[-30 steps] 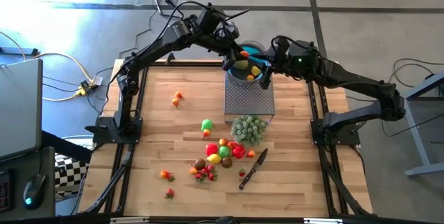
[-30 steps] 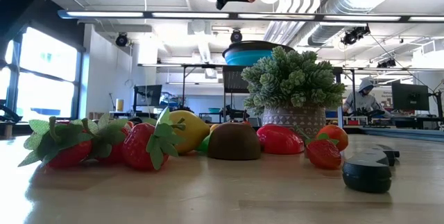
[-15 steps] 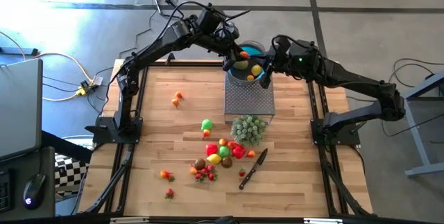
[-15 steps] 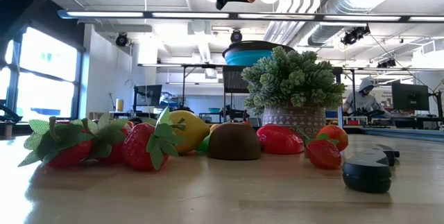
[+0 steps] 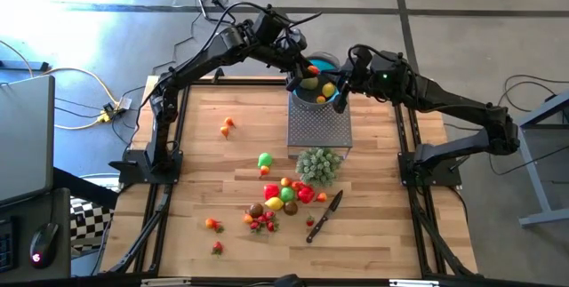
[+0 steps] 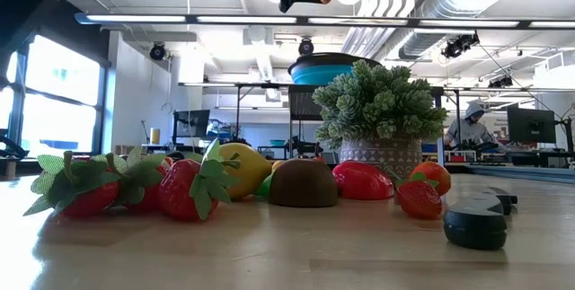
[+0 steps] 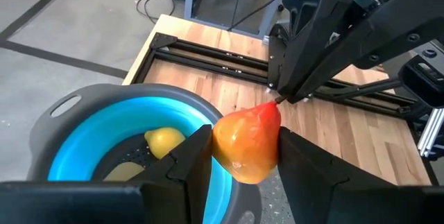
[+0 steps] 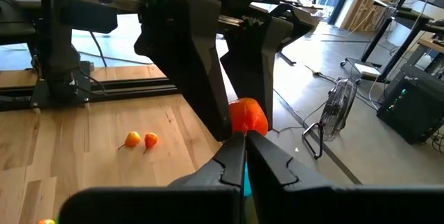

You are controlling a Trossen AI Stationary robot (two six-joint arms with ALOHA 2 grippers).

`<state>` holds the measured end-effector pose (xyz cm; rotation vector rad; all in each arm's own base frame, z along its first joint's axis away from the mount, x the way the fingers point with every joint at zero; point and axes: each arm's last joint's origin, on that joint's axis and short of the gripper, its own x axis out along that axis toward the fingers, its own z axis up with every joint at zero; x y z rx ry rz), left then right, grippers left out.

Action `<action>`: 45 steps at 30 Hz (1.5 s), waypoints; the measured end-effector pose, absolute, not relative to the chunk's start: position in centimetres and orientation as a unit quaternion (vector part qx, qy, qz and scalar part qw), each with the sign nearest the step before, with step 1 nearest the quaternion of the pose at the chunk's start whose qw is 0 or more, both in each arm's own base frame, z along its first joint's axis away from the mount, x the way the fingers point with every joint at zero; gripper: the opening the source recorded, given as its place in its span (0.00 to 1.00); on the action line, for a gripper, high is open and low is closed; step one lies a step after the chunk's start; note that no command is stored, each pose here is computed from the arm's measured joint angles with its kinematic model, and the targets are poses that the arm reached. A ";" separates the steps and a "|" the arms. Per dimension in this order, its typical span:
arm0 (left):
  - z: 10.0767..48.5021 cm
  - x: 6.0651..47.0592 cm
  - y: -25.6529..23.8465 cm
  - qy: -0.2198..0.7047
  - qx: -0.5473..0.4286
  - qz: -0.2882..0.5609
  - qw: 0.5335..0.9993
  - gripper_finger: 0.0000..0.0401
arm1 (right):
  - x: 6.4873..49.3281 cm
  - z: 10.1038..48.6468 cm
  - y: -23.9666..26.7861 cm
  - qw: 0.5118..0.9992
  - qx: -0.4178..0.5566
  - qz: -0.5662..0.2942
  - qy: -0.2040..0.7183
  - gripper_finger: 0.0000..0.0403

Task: Pick & Place Fruit
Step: Put the orange pear into the blue strainer bowl

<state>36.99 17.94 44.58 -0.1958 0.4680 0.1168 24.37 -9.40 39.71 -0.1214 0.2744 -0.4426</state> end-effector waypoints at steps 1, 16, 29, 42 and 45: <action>44.6 37.0 18.0 0.231 -0.097 0.059 0.966 0.37 | 24.4 39.7 -9.4 0.965 -0.060 -0.219 0.135 0.01; 44.8 36.9 18.5 0.221 -0.081 0.078 0.969 0.58 | 24.4 39.7 -9.4 0.965 -0.060 -0.217 0.135 0.01; 44.5 36.8 18.3 0.238 -0.090 0.077 0.964 0.59 | 24.2 39.9 -9.9 0.952 -0.065 -0.269 0.132 0.01; 44.5 36.8 18.3 0.234 -0.089 0.077 0.965 0.59 | 23.2 38.6 -12.0 0.940 0.017 -0.294 0.171 0.01; 44.6 36.8 18.4 0.233 -0.088 0.077 0.965 0.59 | 23.6 37.7 -12.7 0.935 0.041 -0.295 0.193 0.01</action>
